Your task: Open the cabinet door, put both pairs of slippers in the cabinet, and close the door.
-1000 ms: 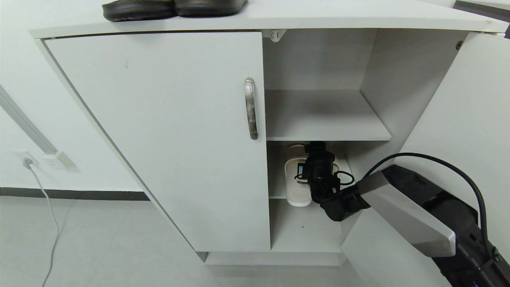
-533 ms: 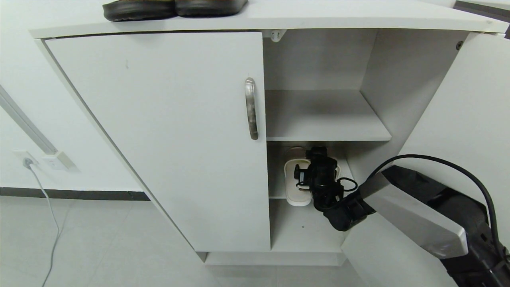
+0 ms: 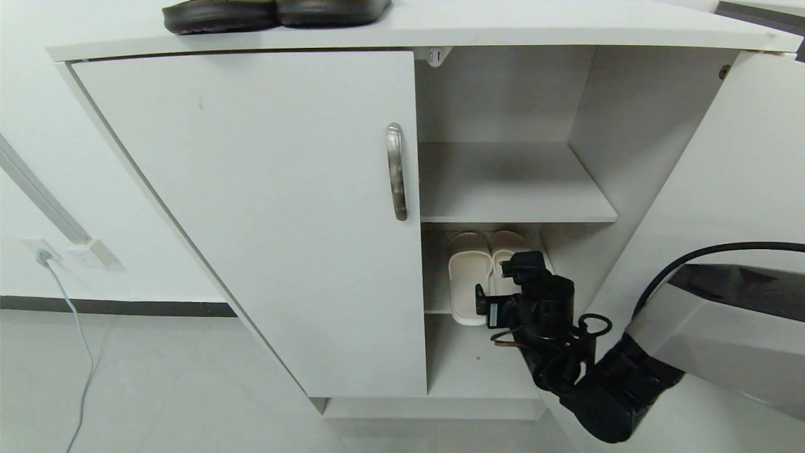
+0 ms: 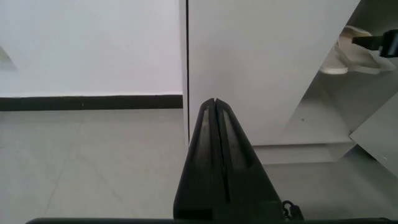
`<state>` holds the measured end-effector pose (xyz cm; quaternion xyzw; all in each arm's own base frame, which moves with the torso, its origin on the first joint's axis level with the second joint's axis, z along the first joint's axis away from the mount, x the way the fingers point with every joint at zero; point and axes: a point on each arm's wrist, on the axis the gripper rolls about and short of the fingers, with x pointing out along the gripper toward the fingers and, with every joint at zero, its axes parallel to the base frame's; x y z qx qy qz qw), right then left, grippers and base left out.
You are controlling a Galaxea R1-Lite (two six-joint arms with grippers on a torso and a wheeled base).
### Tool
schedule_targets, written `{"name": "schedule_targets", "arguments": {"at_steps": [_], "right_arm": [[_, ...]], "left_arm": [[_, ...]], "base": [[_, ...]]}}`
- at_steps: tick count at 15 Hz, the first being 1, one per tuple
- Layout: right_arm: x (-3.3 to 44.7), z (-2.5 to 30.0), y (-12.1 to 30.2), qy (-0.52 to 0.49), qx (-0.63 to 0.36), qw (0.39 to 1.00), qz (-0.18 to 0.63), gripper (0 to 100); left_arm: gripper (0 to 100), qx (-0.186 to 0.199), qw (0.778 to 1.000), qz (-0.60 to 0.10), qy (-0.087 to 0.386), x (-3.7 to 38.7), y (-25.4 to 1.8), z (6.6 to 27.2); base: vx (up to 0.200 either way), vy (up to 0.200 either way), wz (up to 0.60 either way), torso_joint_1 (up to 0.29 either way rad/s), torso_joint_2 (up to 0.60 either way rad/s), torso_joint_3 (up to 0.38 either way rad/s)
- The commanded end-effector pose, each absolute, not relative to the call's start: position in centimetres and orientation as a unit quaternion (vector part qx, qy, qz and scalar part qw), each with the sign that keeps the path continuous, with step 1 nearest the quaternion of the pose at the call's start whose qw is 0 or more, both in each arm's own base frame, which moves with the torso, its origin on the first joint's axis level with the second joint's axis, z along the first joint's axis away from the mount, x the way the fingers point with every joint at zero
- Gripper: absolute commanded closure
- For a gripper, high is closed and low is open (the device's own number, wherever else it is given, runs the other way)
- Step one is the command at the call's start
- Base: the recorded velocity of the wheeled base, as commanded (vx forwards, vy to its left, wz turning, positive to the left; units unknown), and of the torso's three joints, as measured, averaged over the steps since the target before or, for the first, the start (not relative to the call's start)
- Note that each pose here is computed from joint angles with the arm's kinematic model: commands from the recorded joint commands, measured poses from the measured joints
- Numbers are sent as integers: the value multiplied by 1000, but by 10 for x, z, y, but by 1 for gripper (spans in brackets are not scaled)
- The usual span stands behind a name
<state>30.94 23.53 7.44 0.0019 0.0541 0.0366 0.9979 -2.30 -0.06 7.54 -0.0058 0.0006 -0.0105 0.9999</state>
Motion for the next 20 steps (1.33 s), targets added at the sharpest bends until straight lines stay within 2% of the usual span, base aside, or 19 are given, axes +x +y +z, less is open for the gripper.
{"name": "schedule_targets", "arguments": {"at_steps": [1,6,14,20], "right_arm": [[272,101,229,36,12,997,64,0],[267,101,229,38,11,997,67,0],[262,96,231,46,3,996,73,0],[260,91,229,53,-3,996,74,0]], "left_arm": [[100,-5,1000,-11,2,-23,-1,75],[100,-6,1000,-11,2,-23,-1,75],[100,-6,1000,-11,1,-23,-1,76],[100,-6,1000,-9,2,-23,-1,75]], "base": [[0,0,0,0,0,0],[0,0,0,0,0,0],[-200,0,0,0,2,3],[0,0,0,0,0,0]]}}
